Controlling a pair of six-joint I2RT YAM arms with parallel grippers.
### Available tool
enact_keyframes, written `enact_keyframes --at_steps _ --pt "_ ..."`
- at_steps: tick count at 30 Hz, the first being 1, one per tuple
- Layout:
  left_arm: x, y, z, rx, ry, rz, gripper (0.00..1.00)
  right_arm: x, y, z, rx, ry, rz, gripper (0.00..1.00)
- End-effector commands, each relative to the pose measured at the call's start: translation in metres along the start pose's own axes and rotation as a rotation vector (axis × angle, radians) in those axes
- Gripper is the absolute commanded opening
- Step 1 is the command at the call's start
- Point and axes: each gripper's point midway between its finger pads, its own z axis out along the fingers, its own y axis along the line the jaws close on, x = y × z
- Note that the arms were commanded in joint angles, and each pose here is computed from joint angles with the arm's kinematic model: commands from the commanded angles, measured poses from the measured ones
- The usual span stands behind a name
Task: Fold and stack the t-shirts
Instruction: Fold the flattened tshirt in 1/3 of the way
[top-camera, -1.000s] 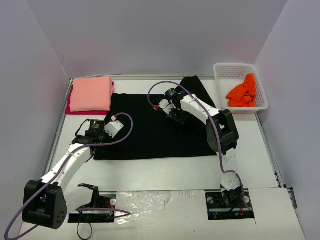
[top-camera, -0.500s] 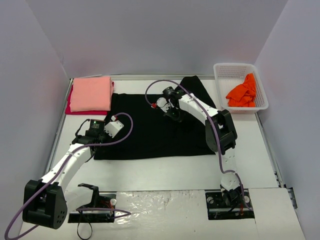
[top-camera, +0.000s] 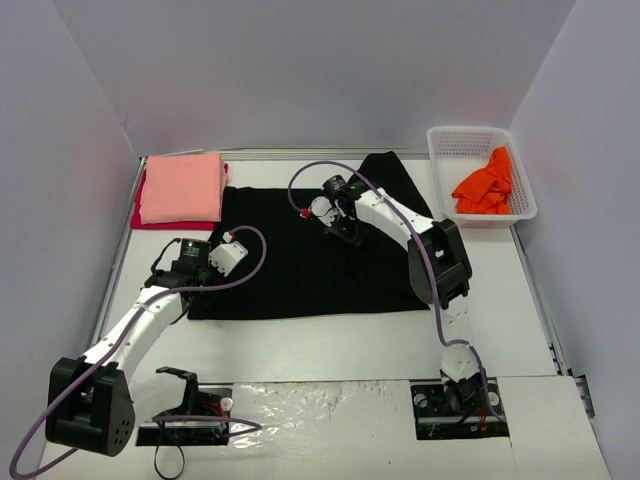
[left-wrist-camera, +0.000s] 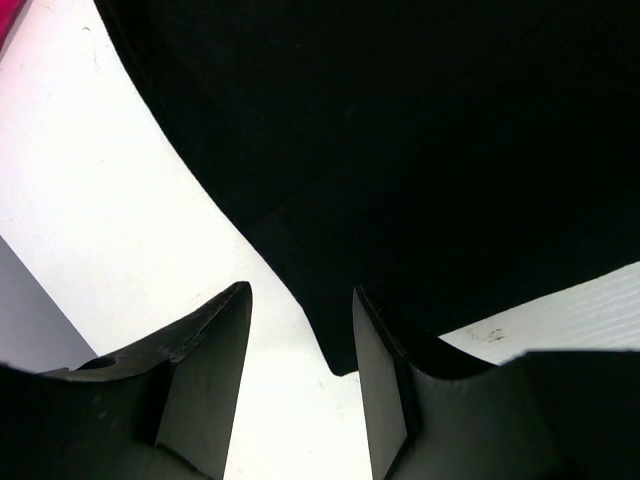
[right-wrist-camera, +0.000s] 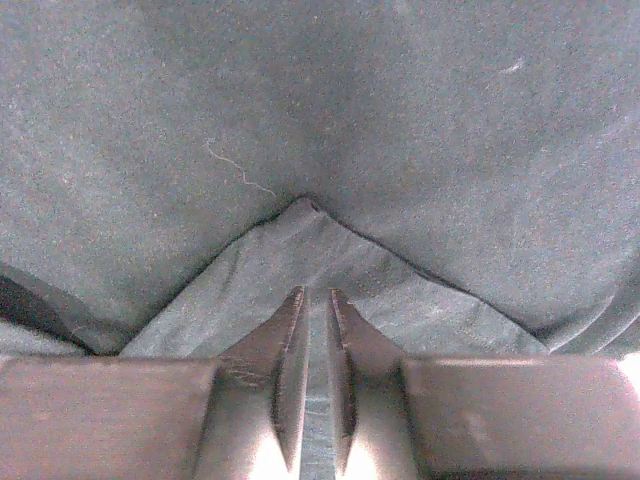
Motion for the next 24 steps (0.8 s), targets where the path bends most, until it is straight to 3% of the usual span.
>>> enact_keyframes --at_steps 1,6,11,16,19,24 --pt "-0.001 0.004 -0.005 -0.016 0.002 -0.016 0.44 0.001 -0.009 -0.022 0.052 -0.014 0.002 0.12" --pt "-0.015 0.013 -0.012 -0.045 -0.058 -0.006 0.44 0.002 -0.047 -0.057 0.176 -0.078 0.085 0.2" --pt "-0.056 0.036 -0.032 -0.091 -0.17 0.005 0.44 0.022 -0.1 -0.075 0.271 -0.118 0.26 0.21" --pt "-0.095 0.07 -0.036 -0.186 -0.245 -0.064 0.44 0.042 -0.147 -0.075 0.294 -0.197 0.435 0.23" --pt "-0.13 0.093 -0.039 -0.236 -0.319 -0.112 0.44 0.046 -0.166 -0.066 0.325 -0.178 0.467 0.23" --pt "-0.158 0.104 -0.008 -0.201 -0.296 -0.101 0.44 0.044 -0.185 -0.058 0.35 -0.176 0.484 0.23"
